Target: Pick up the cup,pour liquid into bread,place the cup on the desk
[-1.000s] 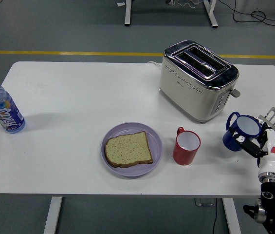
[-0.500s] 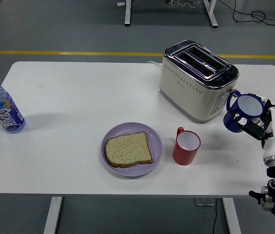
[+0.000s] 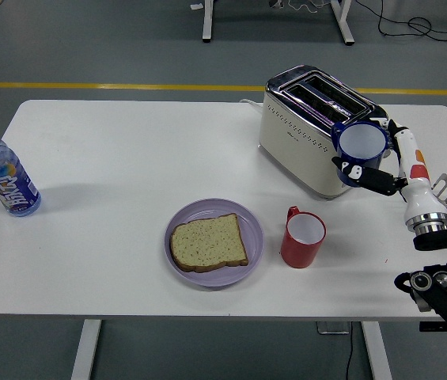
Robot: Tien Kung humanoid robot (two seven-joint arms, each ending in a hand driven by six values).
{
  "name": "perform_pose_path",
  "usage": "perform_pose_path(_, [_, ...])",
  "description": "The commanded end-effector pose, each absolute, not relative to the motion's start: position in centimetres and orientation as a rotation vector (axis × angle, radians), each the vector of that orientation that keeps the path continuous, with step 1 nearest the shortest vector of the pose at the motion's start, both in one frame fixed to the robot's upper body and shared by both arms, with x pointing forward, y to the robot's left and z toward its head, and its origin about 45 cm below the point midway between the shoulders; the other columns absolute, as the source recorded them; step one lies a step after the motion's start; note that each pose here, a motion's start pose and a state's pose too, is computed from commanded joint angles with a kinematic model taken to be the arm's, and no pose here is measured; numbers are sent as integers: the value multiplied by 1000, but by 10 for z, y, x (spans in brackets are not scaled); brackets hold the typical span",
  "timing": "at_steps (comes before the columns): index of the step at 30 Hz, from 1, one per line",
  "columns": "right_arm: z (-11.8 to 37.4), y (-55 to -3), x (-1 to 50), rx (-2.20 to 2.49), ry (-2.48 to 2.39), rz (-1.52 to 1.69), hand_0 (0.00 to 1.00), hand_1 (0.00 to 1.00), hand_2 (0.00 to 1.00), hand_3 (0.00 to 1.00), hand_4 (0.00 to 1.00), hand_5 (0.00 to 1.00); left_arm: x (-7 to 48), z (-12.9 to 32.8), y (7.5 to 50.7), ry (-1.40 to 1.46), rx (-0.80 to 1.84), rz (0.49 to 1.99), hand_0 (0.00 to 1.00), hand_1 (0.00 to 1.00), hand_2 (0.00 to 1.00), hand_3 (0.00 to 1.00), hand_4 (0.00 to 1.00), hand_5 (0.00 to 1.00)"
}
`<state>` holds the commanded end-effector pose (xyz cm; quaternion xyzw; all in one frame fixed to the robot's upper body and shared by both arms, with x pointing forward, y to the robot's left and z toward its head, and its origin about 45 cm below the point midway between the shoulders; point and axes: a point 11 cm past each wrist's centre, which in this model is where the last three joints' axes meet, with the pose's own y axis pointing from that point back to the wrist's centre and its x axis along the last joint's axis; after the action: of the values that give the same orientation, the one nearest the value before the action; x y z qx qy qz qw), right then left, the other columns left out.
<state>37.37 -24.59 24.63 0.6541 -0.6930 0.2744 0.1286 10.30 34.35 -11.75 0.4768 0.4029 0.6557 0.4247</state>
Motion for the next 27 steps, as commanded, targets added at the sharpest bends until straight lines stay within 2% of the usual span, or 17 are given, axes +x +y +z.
perform_pose_path(14, [250, -159, 392, 2009, -1741, 973, 277, 296, 450, 453, 822, 2, 104, -117, 344, 1009, 1190, 1646, 688, 697, 700, 554, 253, 998])
perform_pose_path(27, [261, -118, 394, 1817, -1445, 1439, 265, 293, 447, 453, 828, 7, 102, -118, 344, 1011, 1191, 1647, 687, 698, 700, 553, 252, 998])
